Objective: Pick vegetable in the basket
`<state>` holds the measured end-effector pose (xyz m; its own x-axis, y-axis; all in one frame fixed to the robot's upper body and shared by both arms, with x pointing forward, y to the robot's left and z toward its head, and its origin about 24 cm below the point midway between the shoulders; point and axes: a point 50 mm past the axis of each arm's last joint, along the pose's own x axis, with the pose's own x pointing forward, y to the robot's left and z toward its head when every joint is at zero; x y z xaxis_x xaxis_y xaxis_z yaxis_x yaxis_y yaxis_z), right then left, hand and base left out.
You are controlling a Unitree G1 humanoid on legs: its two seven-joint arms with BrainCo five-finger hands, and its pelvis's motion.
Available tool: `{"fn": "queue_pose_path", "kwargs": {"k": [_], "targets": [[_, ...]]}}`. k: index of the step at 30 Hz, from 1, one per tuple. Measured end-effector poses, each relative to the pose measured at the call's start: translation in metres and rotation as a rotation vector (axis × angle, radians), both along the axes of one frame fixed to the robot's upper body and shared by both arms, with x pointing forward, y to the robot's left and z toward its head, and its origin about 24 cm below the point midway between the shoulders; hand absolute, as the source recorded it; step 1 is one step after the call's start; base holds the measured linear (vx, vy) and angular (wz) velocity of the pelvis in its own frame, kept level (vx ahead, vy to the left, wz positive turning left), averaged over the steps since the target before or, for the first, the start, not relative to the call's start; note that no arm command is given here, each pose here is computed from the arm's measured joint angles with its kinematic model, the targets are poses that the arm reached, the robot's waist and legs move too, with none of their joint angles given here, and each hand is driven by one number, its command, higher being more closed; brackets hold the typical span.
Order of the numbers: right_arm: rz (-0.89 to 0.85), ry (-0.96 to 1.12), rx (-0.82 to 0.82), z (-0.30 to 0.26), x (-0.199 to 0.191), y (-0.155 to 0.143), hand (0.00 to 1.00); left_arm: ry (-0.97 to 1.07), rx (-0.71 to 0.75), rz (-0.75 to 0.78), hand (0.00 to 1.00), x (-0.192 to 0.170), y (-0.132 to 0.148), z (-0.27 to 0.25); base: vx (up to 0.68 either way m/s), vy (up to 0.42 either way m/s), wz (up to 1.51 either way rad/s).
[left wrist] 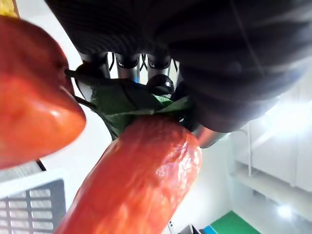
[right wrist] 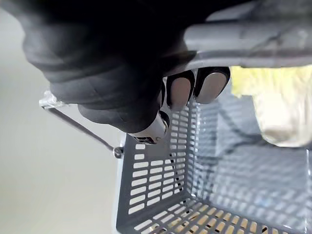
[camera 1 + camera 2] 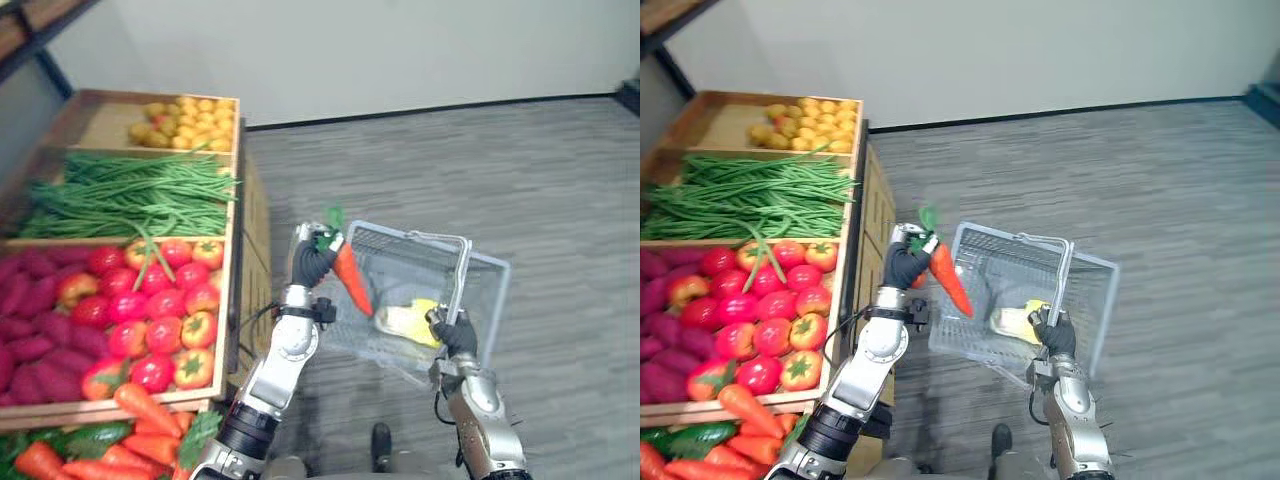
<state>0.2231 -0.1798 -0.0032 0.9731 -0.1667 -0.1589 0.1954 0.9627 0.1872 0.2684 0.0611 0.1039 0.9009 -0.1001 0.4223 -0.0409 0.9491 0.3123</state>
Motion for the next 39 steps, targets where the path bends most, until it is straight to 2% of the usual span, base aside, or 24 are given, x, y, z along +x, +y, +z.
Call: {"fn": "queue_pose_path", "kwargs": {"k": [6, 9, 10, 11, 12, 16, 17, 19, 21, 22, 24, 25, 27, 39], "targets": [[0.045, -0.005, 0.03, 0.0, 0.001, 0.013, 1.0, 0.009, 0.005, 0.005, 1.0, 0.001, 0.004, -0.002, 0.06, 0.066, -0.04], [0.094, -0.028, 0.13, 0.003, -0.005, 0.023, 1.0, 0.088, -0.01, -0.051, 1.0, 0.003, -0.003, -0.015, 0.02, 0.043, -0.41], [0.123, -0.04, 0.176, 0.005, -0.006, 0.03, 1.0, 0.146, 0.001, -0.094, 1.0, 0.004, -0.01, -0.024, 0.12, 0.158, -0.47], [0.215, 0.012, 0.282, -0.001, -0.01, 0.049, 1.0, 0.205, 0.044, -0.154, 1.0, 0.002, -0.019, -0.036, -0.2, 0.171, -0.16], [0.327, 0.028, 0.308, -0.004, -0.012, 0.069, 1.0, 0.247, 0.111, -0.183, 1.0, -0.001, -0.018, -0.049, -0.29, 0.142, 0.01], [0.326, 0.035, 0.303, -0.005, -0.012, 0.068, 1.0, 0.247, 0.117, -0.191, 1.0, -0.001, -0.019, -0.049, -0.16, -0.019, 0.02], [0.331, 0.036, 0.304, -0.005, -0.013, 0.069, 1.0, 0.247, 0.121, -0.197, 0.0, -0.002, -0.021, -0.049, 0.0, 0.0, 0.0], [0.337, 0.043, 0.316, -0.006, -0.014, 0.072, 1.0, 0.265, 0.157, -0.247, 0.0, -0.006, -0.033, -0.056, -0.01, -0.002, 0.04], [0.392, 0.108, 0.362, -0.012, -0.02, 0.089, 1.0, 0.324, 0.275, -0.301, 0.0, -0.002, -0.049, -0.076, -0.01, 0.0, 0.06], [0.393, 0.131, 0.393, -0.015, -0.022, 0.09, 1.0, 0.336, 0.31, -0.294, 0.0, 0.003, -0.048, -0.08, 0.0, -0.001, -0.05], [0.452, 0.175, 0.535, -0.014, -0.026, 0.107, 1.0, 0.407, 0.496, -0.252, 0.0, 0.015, -0.036, -0.098, 0.0, 0.0, -0.11], [0.465, 0.179, 0.555, -0.013, -0.026, 0.111, 1.0, 0.423, 0.521, -0.257, 0.0, 0.013, -0.035, -0.103, -0.01, 0.002, -0.08], [0.481, 0.215, 0.574, -0.016, -0.03, 0.114, 1.0, 0.459, 0.552, -0.278, 0.0, 0.004, -0.034, -0.113, -0.05, 0.011, 0.0], [0.486, 0.212, 0.579, -0.015, -0.03, 0.115, 1.0, 0.455, 0.545, -0.26, 0.0, 0.007, -0.03, -0.111, -0.04, -0.016, -0.02]]}}
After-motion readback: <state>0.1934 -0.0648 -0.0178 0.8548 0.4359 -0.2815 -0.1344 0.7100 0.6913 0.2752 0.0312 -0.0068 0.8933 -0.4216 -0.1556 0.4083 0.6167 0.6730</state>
